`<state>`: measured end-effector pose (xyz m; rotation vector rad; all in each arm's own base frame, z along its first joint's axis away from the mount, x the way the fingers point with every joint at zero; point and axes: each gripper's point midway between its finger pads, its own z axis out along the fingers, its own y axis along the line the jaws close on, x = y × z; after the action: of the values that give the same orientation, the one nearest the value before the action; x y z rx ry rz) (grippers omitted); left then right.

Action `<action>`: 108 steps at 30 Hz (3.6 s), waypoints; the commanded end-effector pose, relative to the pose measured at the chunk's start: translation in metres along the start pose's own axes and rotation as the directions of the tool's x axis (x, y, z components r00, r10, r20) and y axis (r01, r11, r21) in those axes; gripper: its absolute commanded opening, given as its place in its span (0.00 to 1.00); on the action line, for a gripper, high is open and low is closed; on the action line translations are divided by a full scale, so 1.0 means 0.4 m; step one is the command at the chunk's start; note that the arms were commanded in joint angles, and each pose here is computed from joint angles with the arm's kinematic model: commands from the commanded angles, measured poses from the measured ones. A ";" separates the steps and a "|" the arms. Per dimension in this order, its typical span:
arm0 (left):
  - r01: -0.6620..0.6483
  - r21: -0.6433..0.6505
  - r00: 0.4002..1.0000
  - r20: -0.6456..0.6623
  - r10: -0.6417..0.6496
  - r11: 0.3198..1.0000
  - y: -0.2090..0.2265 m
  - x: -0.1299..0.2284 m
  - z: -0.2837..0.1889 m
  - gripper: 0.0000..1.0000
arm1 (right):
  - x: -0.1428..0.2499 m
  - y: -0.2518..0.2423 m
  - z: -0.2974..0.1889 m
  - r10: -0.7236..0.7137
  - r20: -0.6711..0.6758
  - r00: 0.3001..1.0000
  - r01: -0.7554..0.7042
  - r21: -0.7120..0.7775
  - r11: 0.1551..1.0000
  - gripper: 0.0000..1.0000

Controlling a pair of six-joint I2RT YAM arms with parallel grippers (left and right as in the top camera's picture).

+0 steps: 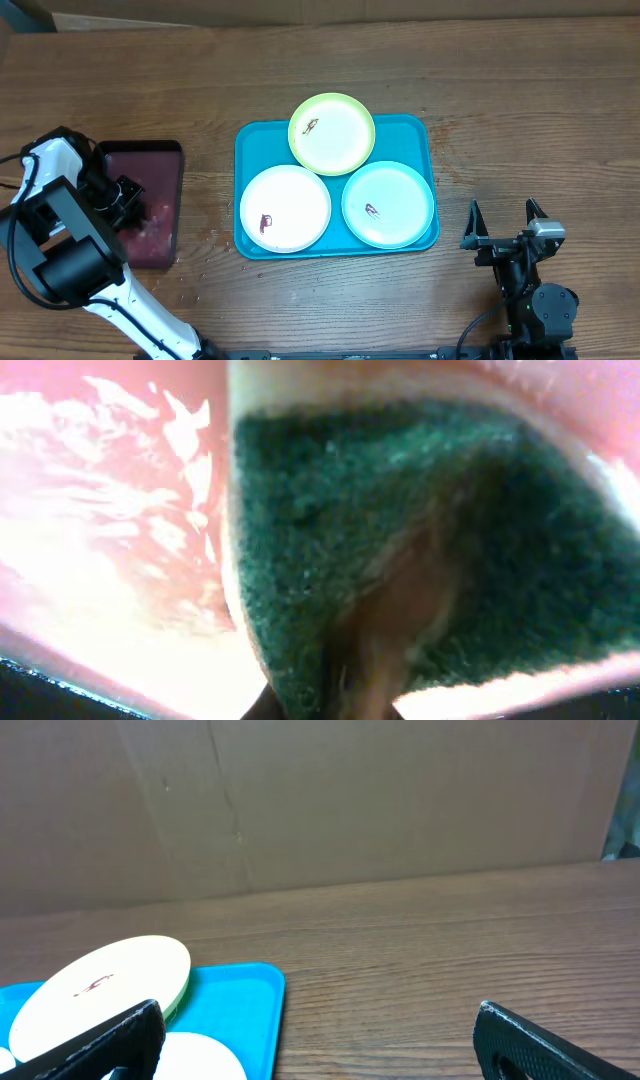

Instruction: Clean dirty plates on tray and stack at the side

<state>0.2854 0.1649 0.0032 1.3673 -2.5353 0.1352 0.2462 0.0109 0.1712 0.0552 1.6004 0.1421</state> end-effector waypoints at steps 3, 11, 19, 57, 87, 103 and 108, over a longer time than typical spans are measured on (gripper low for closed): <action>-0.004 0.003 1.000 0.004 0.004 1.000 -0.009 -0.005 0.012 0.40 | 0.004 -0.002 0.000 -0.003 0.005 1.000 0.003 0.003 1.000 1.00; -0.003 -0.057 0.992 0.124 0.010 0.998 0.010 -0.071 0.008 1.00 | 0.004 -0.002 0.000 -0.003 0.005 1.000 0.003 0.003 1.000 1.00; -0.002 -0.049 0.986 0.168 0.011 0.999 0.003 -0.097 0.004 0.04 | 0.004 -0.002 0.000 -0.003 0.005 1.000 0.003 0.003 1.000 1.00; -0.003 -0.060 0.994 0.109 0.010 0.998 0.013 -0.062 0.009 0.90 | 0.004 -0.002 0.000 -0.003 0.005 1.000 0.003 0.003 1.000 1.00; -0.003 -0.052 1.000 0.007 0.003 0.999 0.017 -0.002 0.012 0.04 | 0.004 -0.002 0.000 -0.003 0.005 1.000 0.003 0.003 1.000 1.00; -0.007 -0.050 0.984 0.175 0.015 0.999 0.003 -0.101 0.004 0.88 | 0.004 -0.002 0.000 -0.003 0.005 1.000 0.003 0.003 1.000 1.00; -0.008 -0.037 0.978 0.207 0.015 0.999 -0.005 -0.121 0.000 0.04 | 0.004 -0.002 0.000 -0.003 0.005 1.000 0.003 0.003 1.000 1.00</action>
<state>0.3186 0.1959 -0.0004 1.4326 -2.7138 0.0301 0.2462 0.0109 0.1711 0.0558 1.6007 0.1421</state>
